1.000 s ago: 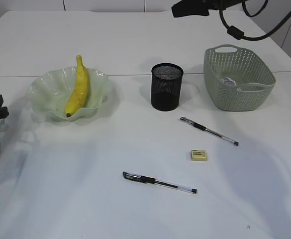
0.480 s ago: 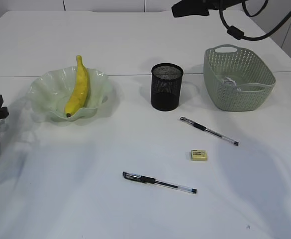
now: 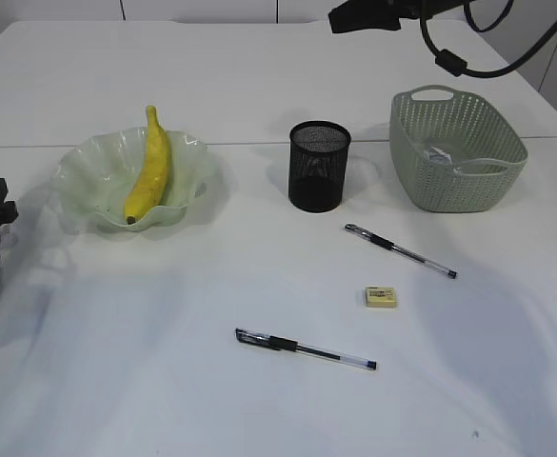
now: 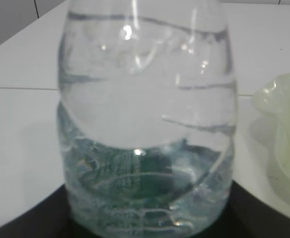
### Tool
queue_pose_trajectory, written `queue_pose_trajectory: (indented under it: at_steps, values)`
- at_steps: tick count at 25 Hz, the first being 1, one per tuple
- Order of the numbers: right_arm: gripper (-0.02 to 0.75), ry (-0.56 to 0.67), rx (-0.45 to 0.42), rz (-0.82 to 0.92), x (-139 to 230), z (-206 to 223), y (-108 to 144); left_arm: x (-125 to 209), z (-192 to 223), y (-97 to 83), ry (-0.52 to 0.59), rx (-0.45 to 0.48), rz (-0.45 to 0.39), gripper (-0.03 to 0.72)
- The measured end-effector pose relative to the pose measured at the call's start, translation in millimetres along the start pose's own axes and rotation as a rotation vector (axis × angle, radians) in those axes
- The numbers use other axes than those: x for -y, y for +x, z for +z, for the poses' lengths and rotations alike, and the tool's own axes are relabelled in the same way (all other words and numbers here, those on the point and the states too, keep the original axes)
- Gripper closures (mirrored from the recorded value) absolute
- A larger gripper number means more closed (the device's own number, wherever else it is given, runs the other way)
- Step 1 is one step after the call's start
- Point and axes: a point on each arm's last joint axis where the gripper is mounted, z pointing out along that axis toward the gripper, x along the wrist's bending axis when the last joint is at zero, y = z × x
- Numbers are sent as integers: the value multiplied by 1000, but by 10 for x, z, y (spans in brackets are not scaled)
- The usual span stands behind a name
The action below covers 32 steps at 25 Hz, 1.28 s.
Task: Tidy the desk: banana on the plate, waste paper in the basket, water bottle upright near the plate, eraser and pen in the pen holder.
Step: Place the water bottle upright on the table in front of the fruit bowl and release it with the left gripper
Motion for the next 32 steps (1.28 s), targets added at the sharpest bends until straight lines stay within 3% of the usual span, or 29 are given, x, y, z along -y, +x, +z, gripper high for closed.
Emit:
queue_pose_trajectory:
  at_steps: [32]
  values:
    - [153,0,0,0,0,0,0,-78,9,-29,-13,28,19,281]
